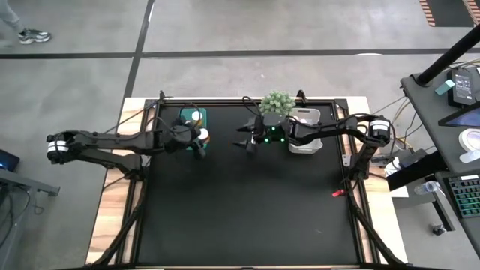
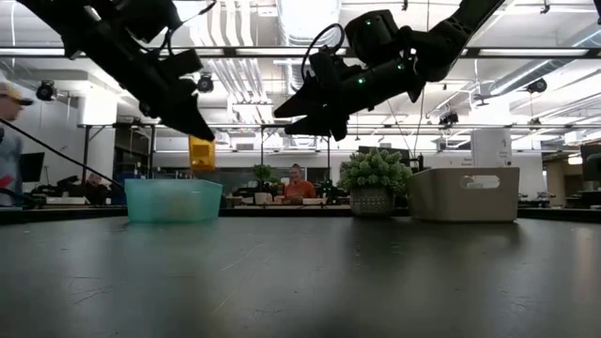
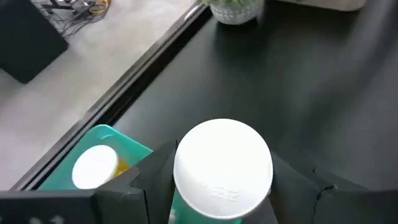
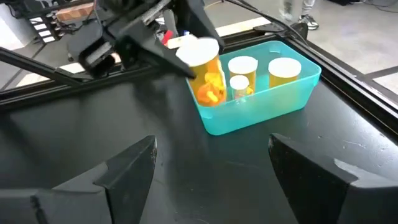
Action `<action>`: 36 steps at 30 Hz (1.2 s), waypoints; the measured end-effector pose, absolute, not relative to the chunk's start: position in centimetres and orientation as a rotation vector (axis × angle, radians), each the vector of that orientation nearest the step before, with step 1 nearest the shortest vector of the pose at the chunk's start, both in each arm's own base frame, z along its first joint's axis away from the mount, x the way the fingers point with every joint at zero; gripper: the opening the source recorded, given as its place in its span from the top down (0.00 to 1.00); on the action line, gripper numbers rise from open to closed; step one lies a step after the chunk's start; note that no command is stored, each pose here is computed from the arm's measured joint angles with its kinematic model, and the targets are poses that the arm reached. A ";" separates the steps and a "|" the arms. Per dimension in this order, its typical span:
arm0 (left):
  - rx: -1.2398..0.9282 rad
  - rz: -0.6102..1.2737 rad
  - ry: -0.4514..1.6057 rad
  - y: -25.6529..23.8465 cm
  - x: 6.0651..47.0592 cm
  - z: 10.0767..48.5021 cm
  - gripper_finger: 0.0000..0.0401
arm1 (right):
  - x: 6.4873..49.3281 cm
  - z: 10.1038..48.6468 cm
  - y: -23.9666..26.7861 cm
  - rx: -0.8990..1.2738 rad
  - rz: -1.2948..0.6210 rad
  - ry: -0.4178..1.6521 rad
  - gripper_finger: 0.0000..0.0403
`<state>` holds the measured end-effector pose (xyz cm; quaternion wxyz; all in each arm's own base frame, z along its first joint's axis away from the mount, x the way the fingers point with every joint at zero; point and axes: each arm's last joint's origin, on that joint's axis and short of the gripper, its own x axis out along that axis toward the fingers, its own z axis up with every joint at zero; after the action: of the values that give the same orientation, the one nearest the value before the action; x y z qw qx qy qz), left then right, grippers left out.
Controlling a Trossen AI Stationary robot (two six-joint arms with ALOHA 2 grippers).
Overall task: Pick and place medicine bottles into bin by pill shape (circle, oval)
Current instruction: Put the orange capsule bottle into the green bin
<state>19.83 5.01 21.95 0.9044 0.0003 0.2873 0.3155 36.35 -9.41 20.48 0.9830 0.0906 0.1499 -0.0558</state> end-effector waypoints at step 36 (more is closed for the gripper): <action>-0.018 0.755 0.677 6.1 19.0 19.8 0.52 | 36.3 20.4 -9.4 0.164 -0.109 0.315 0.27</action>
<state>19.03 6.07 19.84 0.8741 -0.0088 0.3241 0.3617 36.31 -9.40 20.37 0.9828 0.0815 0.1567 -0.0544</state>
